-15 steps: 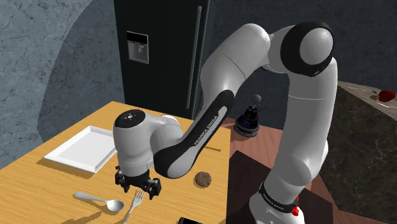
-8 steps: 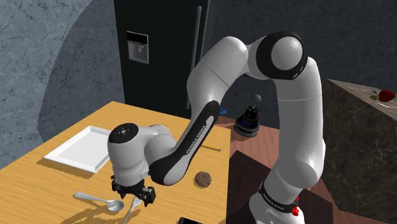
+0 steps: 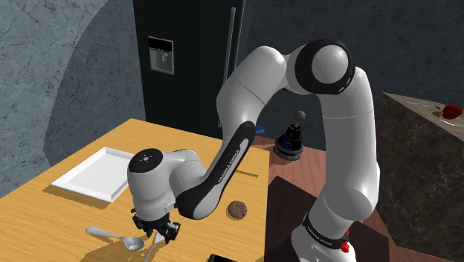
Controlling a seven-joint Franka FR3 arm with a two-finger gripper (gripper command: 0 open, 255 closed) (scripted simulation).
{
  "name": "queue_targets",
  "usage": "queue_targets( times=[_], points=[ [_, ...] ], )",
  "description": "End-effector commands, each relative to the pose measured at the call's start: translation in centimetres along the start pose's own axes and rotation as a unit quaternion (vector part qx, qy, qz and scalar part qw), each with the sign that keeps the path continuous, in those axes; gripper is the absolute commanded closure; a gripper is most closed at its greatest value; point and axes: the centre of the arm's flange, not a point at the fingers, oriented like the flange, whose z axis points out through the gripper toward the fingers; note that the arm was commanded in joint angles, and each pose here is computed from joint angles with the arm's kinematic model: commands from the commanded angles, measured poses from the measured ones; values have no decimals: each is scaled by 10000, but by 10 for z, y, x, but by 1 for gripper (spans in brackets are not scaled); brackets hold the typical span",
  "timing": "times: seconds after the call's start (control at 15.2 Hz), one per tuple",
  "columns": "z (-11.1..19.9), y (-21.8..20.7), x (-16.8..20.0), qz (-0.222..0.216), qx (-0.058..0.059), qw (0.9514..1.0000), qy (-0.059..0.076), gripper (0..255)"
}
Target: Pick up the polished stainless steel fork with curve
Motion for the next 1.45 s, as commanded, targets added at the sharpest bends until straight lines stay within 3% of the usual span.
queue_targets(
  times=[0.0, 0.26, 1.39],
  points=[
    [2, 0, 1, 10, -8, 10000, -17, 255],
    [2, 0, 0, 10, -8, 10000, -17, 255],
    [-78, -2, 6, 10, -8, 10000, -17, 255]
  ],
)
